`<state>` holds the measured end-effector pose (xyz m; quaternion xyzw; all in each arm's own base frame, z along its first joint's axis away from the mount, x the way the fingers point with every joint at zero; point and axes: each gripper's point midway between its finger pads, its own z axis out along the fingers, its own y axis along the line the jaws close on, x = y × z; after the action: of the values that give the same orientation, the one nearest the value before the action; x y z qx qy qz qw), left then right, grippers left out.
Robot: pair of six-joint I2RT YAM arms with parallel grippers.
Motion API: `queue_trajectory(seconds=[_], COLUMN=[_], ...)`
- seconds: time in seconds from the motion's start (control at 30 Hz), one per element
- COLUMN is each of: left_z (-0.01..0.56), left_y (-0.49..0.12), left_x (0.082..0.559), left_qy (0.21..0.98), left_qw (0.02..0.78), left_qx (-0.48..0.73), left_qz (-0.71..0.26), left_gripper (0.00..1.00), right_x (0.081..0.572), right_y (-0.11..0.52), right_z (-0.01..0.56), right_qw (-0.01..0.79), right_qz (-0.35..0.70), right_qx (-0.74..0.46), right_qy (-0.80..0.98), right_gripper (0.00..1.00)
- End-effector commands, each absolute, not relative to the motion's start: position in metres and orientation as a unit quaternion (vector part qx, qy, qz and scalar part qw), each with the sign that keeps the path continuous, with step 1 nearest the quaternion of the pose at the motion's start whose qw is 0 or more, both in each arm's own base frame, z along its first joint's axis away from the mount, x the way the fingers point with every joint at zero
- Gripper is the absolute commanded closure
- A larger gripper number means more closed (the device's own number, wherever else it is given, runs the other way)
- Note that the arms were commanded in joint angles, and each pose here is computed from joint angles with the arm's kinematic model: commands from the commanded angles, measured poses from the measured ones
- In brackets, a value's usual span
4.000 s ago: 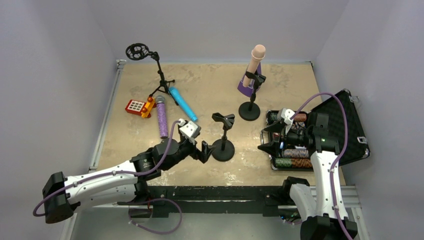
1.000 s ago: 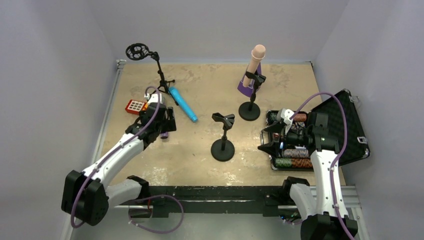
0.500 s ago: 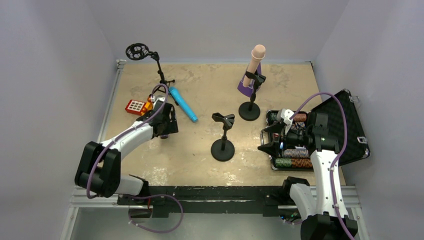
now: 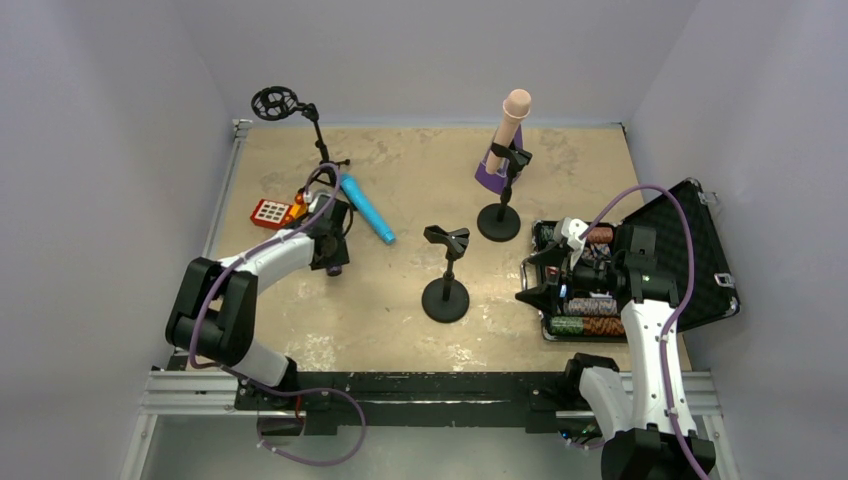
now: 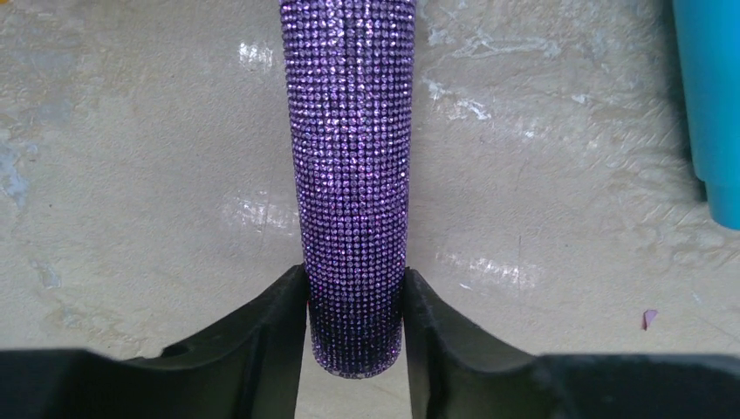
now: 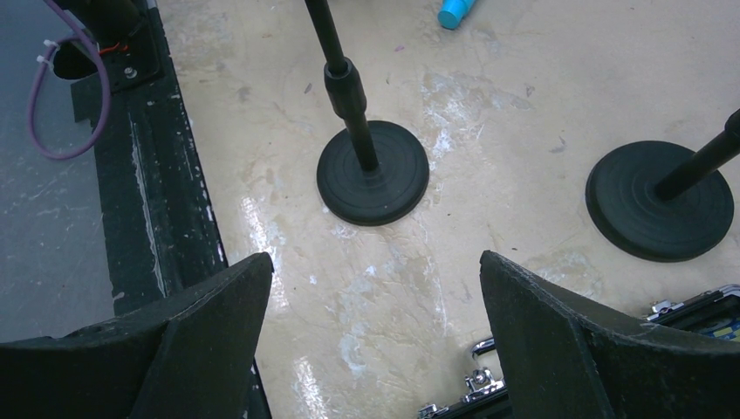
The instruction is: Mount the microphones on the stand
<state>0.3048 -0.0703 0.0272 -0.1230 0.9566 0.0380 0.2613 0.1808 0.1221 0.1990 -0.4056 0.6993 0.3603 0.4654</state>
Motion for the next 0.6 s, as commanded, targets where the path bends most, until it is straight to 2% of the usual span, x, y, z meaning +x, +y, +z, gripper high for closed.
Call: queue_trajectory(seconds=[0.0,0.1,0.17,0.3,0.57], left_z=[0.037,0.036,0.034,0.032,0.021], left_y=[-0.074,-0.082,-0.092,-0.115,-0.142], left_x=[0.313,0.302,0.290,0.251,0.183], left_qy=[0.954,0.959,0.960,0.963,0.972], left_qw=[0.268,0.256,0.247,0.229,0.188], left_qx=[-0.128,-0.125,-0.126,-0.110,-0.083], left_qz=[0.024,-0.004,-0.039,-0.084,-0.114], left_gripper=[0.65,0.87,0.93,0.94,0.93], right_x=[0.181,0.181,0.181,0.179,0.179], right_y=[0.124,0.124,0.124,0.125,0.125], right_z=[0.216,0.217,0.218,0.219,0.220], right_qw=[0.487,0.487,0.487,0.489,0.490], right_qz=[0.353,0.355,0.356,0.357,0.357], right_qx=[-0.422,-0.422,-0.422,-0.424,-0.426], right_qy=[0.679,0.677,0.677,0.674,0.672], right_gripper=[0.07,0.07,0.07,0.07,0.07])
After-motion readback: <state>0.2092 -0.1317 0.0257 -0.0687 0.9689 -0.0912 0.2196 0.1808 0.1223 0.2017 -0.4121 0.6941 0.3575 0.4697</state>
